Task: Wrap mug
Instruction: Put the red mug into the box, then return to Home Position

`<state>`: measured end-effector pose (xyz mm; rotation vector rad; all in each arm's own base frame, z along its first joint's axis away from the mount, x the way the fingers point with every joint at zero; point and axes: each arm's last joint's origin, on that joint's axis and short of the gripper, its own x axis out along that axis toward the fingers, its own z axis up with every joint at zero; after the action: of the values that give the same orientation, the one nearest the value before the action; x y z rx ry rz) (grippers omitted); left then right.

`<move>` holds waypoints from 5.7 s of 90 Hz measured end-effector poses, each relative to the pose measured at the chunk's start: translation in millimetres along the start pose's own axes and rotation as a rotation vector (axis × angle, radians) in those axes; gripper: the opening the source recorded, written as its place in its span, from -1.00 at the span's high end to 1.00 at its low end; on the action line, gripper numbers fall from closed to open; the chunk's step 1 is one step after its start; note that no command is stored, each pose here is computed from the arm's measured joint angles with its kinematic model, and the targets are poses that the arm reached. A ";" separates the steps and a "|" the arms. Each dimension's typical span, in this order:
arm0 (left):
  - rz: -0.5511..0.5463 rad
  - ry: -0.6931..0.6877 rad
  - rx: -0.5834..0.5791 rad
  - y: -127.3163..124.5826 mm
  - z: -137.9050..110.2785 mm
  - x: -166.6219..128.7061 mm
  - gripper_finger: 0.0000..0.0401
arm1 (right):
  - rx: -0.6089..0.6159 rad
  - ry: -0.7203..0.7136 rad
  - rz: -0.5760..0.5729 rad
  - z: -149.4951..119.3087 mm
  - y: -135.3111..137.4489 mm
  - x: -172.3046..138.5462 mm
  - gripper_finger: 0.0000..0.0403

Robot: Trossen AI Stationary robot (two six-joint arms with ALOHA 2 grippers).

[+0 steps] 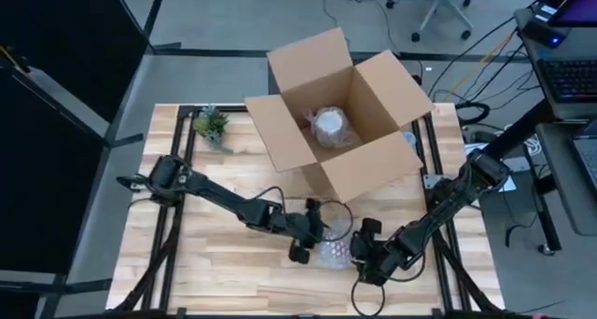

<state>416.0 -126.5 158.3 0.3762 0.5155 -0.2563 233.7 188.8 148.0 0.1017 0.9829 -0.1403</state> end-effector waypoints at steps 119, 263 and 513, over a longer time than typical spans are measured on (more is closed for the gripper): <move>0.520 -0.419 -0.189 92.3 189.3 -276.5 0.98 | 0.149 -0.224 -0.070 11.7 -4.0 -33.0 -0.33; 0.282 0.564 -0.366 328.6 -3.5 -94.4 0.28 | 0.094 -0.164 -0.186 0.6 -5.7 0.5 -0.33; 0.201 -0.132 -0.596 27.4 -93.5 -241.7 1.00 | 0.218 -0.833 0.426 -52.6 -143.6 -39.9 1.00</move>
<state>181.7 -28.8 217.1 -0.1689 0.3979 0.0725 145.1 57.9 149.1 0.4135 0.0992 0.1033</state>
